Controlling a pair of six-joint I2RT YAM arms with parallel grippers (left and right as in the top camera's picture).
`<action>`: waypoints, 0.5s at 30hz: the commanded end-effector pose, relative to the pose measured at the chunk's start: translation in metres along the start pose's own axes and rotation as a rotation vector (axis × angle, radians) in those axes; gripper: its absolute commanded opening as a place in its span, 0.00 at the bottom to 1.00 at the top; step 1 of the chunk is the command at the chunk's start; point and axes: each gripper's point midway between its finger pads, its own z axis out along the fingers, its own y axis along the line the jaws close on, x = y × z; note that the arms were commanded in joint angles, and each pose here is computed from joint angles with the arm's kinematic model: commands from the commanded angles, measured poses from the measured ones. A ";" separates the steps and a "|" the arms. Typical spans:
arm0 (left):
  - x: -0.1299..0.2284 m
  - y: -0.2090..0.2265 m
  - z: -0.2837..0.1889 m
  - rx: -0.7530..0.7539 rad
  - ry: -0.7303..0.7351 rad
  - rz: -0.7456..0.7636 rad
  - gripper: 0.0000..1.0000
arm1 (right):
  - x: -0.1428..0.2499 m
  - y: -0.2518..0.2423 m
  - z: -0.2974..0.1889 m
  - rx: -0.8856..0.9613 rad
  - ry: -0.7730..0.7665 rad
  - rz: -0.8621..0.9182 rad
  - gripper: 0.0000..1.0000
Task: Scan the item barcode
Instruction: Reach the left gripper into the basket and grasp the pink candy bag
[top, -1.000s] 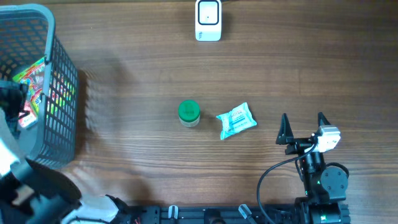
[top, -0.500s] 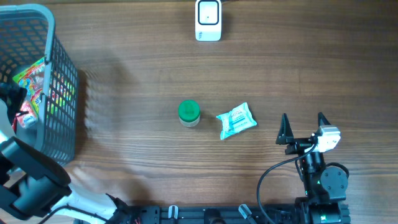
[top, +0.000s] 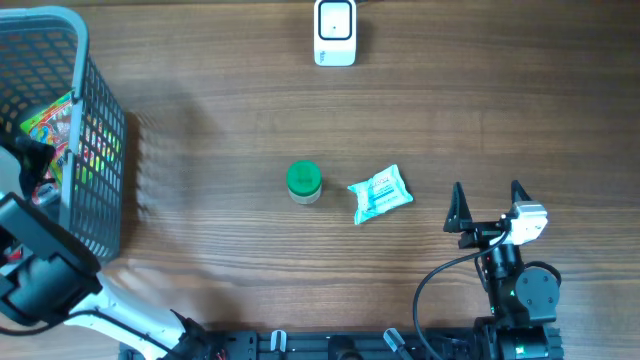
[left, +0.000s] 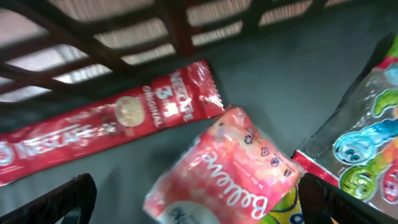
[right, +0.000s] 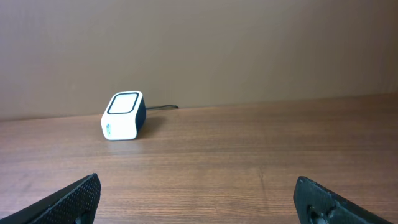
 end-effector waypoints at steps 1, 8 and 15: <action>0.012 -0.008 0.016 -0.019 0.029 0.047 1.00 | -0.001 0.002 0.000 -0.009 -0.005 0.009 1.00; 0.035 0.000 0.036 -0.073 0.113 0.076 0.75 | -0.001 0.002 0.000 -0.009 -0.005 0.009 1.00; 0.038 0.011 0.032 -0.123 0.123 0.088 0.36 | -0.001 0.002 0.000 -0.009 -0.005 0.009 1.00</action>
